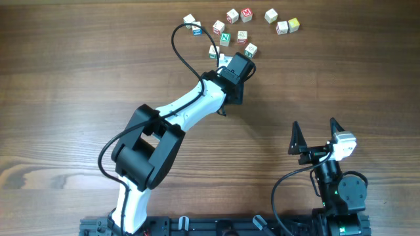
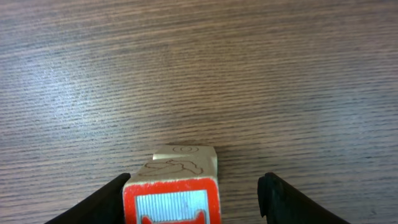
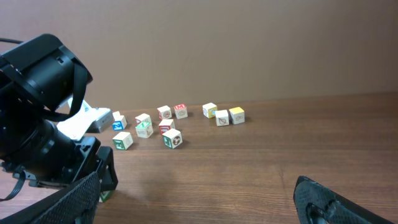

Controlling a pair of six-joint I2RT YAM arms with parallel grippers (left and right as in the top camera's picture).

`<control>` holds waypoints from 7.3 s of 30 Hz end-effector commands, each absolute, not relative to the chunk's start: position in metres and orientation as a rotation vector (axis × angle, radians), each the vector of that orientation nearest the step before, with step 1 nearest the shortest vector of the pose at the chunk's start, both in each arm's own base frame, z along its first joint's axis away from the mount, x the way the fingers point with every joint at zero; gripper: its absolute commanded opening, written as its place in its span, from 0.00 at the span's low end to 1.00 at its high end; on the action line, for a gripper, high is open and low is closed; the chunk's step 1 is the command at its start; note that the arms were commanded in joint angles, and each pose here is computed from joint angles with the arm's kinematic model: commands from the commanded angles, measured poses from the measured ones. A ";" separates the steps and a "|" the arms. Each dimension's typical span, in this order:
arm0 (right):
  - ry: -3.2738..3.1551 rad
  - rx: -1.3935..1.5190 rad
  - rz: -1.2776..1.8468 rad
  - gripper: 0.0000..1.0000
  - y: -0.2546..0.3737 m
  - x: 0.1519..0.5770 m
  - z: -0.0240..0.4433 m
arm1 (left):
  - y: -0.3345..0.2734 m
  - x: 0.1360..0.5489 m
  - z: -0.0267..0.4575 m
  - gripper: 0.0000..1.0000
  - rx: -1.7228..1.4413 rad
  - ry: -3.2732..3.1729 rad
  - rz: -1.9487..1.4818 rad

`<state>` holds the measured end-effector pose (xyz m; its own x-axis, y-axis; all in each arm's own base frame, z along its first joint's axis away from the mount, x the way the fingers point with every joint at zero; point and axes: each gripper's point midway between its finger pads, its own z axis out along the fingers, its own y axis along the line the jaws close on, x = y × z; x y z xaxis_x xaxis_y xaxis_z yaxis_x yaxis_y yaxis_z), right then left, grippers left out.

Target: Form a tower

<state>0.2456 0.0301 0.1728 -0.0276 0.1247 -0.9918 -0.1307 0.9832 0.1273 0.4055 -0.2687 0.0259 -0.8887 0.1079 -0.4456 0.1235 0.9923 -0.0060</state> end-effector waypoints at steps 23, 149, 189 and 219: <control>1.584 -0.022 0.217 1.00 0.034 0.245 0.173 | -0.260 0.404 0.010 0.43 0.158 2.701 -0.011; 2.166 0.123 0.811 1.00 0.138 0.459 0.291 | -0.045 0.334 0.169 1.00 -0.937 2.498 0.120; 2.372 -0.089 0.342 0.85 0.186 0.604 0.030 | -0.045 0.334 0.169 1.00 -0.936 2.498 0.121; 2.371 -0.154 0.224 0.38 0.181 0.606 0.024 | -0.045 0.334 0.169 1.00 -0.937 2.498 0.121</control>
